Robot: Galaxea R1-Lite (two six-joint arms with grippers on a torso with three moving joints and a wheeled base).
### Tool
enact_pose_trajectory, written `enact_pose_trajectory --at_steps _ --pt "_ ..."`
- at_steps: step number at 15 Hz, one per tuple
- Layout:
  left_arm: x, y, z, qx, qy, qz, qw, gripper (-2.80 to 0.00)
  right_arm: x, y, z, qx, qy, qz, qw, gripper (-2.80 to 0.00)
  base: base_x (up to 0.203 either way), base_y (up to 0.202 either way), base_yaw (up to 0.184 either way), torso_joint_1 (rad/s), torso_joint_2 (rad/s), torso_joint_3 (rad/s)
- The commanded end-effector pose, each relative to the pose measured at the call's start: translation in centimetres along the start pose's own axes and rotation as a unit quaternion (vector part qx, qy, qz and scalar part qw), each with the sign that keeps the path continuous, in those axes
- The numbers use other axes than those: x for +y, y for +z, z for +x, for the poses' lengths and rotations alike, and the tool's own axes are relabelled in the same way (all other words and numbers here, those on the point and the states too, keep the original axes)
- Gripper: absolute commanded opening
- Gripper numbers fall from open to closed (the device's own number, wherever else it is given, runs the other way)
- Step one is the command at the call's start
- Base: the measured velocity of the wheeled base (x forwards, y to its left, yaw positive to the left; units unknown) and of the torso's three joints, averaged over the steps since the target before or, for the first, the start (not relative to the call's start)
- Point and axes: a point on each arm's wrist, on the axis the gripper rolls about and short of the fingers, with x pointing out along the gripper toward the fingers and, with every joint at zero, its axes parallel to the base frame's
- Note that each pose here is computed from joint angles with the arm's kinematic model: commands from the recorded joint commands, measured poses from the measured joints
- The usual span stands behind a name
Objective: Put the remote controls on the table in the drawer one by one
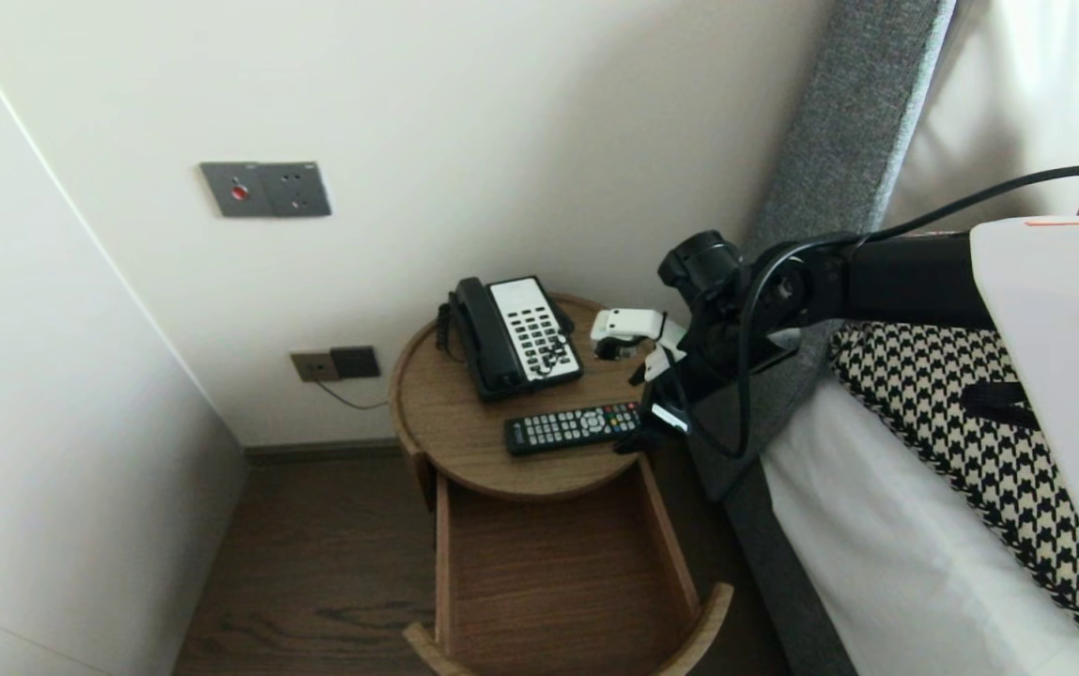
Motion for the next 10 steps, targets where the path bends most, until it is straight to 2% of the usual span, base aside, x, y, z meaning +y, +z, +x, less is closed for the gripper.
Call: enact_pose_trajectory --at_steps 1,4,10 --pt "0.0 0.0 0.0 0.001 0.000 0.000 1.0000 -2.80 -0.2 -0.3 1.2 0.011 0.011 -0.013 1.000 0.00 0.000 0.000 0.000 0.000 0.00 0.000" --pt "0.0 0.0 0.0 0.000 0.001 0.000 1.0000 -2.80 -0.2 -0.2 1.8 0.022 0.001 -0.046 0.999 0.00 0.000 0.000 0.000 0.000 0.00 0.000" --pt "0.0 0.0 0.0 0.000 0.001 0.000 1.0000 -2.80 -0.4 0.1 2.4 0.016 -0.017 -0.073 0.997 0.00 0.000 0.000 0.000 0.000 0.00 0.000"
